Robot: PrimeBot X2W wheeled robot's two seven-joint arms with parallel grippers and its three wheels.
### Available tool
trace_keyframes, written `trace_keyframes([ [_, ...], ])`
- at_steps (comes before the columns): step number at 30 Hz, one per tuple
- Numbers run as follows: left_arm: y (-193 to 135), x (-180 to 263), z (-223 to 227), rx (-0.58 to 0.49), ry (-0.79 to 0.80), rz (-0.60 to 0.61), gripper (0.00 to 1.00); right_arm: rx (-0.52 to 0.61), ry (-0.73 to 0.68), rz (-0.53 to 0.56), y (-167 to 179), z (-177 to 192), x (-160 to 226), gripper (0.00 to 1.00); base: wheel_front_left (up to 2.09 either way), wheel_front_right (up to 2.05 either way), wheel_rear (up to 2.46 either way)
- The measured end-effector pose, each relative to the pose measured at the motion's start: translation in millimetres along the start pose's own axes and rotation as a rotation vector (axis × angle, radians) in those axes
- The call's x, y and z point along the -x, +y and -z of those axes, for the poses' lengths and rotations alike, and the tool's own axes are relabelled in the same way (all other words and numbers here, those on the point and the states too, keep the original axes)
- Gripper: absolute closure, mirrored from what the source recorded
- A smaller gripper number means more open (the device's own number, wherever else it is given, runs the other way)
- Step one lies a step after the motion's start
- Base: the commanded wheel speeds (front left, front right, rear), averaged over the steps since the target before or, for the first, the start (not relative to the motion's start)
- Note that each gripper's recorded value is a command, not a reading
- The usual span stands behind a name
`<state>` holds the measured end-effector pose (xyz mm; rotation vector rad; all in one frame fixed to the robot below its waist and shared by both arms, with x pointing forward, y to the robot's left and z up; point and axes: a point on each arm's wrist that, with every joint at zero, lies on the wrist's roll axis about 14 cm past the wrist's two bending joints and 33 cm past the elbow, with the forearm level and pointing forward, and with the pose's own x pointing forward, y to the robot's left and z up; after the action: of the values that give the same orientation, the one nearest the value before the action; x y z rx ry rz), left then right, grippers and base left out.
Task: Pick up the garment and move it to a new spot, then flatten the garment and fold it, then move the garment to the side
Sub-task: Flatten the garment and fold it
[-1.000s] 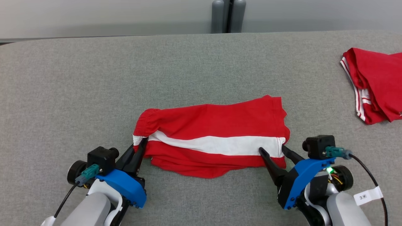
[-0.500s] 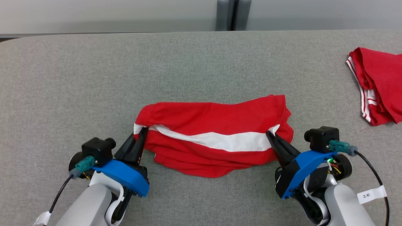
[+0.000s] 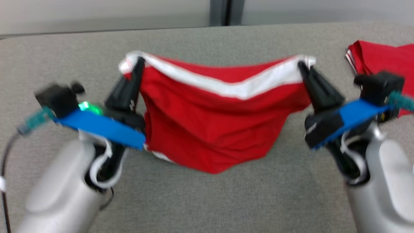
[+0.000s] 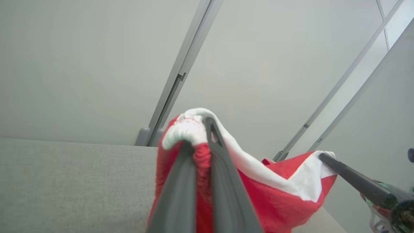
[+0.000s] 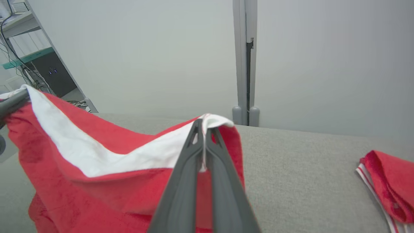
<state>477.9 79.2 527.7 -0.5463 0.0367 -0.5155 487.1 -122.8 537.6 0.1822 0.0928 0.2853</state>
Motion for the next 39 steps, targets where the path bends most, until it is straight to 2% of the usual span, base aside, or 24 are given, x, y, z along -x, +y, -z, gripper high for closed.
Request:
trace_keyframes([
  [4,0.3,-45.0,-18.4,0.015,0.004,0.061,1.0,-0.004,-0.058,-0.041,-9.1,-24.5,-34.5,1.0,0.0,0.0,0.0],
  [6,8.7,-67.1,-26.4,-0.033,0.017,0.079,1.0,-0.038,-0.09,-0.067,-12.1,-35.1,-53.9,1.0,0.0,0.0,0.0],
  [10,30.0,-101.9,-43.0,-0.065,-0.021,0.076,1.0,0.054,-0.181,-0.048,-38.8,-63.4,-88.3,1.0,0.0,0.0,0.0],
  [14,41.2,-123.6,-88.4,-0.105,-0.171,0.072,1.0,0.187,-0.286,-0.056,-44.2,-94.9,-111.7,1.0,0.0,0.0,0.0],
  [19,26.3,-134.2,-129.4,-0.19,-0.295,0.117,1.0,0.305,-0.424,-0.057,-43.6,-142.4,-120.1,1.0,0.0,0.0,0.0],
  [25,-0.1,-127.1,-157.8,-0.233,-0.384,0.171,1.0,0.372,-0.475,-0.067,-39.0,-170.4,-114.5,1.0,0.0,0.0,0.0],
  [29,-1.3,-117.3,-137.7,-0.195,-0.361,0.166,1.0,0.414,-0.404,-0.087,-39.4,-144.5,-111.8,1.0,0.0,0.0,0.0],
  [32,3.6,-103.6,-91.2,-0.153,-0.255,0.146,1.0,0.411,-0.27,-0.109,-42.5,-89.2,-102.7,1.0,0.0,0.0,0.0],
  [37,10.4,-60.5,-13.0,-0.072,-0.058,0.087,1.0,0.323,0.001,-0.159,-36.4,5.7,-65.0,1.0,0.0,0.0,0.0],
  [39,8.7,-35.7,19.1,0.012,0.022,0.058,1.0,0.317,0.095,-0.182,-35.6,31.4,-43.2,1.0,0.0,0.0,0.0],
])
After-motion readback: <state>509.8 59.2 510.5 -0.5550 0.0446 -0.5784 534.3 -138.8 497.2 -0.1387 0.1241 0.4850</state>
